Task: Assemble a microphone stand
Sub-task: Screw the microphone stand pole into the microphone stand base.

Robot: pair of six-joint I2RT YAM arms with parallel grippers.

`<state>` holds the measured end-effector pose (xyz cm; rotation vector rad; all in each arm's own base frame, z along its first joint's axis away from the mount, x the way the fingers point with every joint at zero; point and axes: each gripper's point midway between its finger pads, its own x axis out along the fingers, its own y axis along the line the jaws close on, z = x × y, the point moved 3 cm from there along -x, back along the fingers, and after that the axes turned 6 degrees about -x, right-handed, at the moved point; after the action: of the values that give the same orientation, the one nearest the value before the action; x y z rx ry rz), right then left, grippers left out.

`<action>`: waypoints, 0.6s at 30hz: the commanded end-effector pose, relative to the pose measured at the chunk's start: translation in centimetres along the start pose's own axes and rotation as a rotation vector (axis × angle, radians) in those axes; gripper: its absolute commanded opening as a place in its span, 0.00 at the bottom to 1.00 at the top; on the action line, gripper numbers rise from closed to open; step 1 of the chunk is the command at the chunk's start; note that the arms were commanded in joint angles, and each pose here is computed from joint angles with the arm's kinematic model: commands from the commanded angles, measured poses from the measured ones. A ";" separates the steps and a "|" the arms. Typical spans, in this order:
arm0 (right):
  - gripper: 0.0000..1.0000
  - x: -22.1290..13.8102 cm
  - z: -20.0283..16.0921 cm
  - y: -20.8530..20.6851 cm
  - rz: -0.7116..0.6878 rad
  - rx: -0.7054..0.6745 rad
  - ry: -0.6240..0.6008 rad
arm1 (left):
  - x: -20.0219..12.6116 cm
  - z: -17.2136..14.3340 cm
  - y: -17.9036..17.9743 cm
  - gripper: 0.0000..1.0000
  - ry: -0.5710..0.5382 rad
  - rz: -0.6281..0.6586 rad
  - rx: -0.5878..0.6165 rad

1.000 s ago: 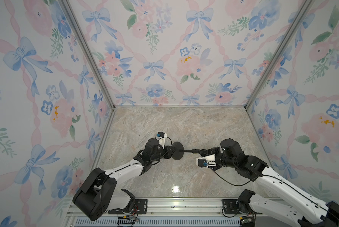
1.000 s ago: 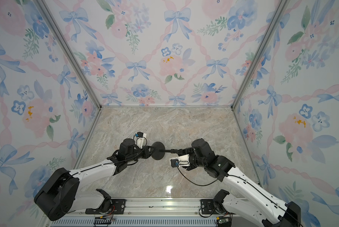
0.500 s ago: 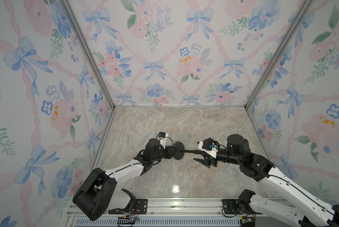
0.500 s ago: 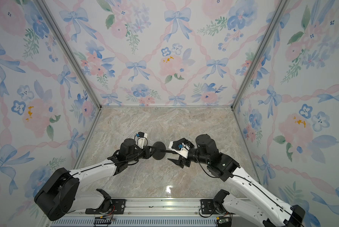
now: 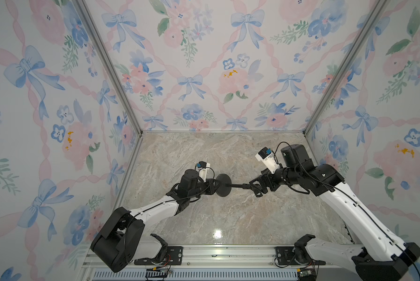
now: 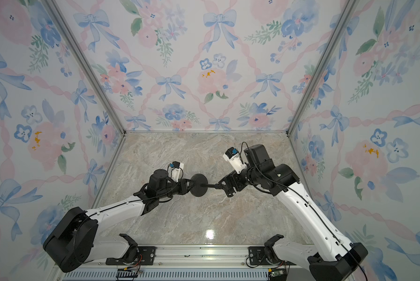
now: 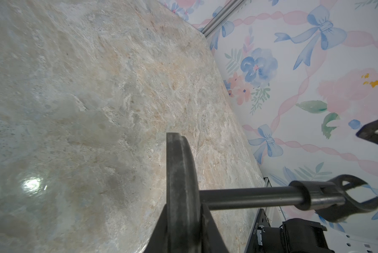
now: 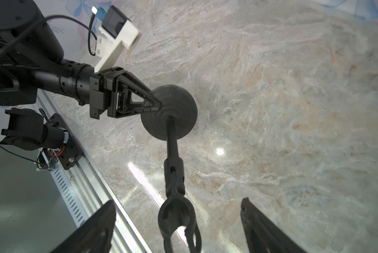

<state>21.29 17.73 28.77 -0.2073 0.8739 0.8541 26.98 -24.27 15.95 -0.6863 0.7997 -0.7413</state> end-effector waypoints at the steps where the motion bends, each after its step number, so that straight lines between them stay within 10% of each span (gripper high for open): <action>1: 0.90 0.6 -3.3 0.0 0.002 0.117 0.155 | 0.2 1.6 -2.7 0.00 -0.017 -0.112 -0.003; 18: 0.56 5.1 -2.5 0.8 0.072 0.143 0.329 | 2.4 0.7 -2.2 0.00 0.096 -0.132 -0.114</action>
<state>21.59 19.59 22.87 -0.2039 1.2336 0.8084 27.19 -26.13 14.12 -0.7773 0.9657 -0.7682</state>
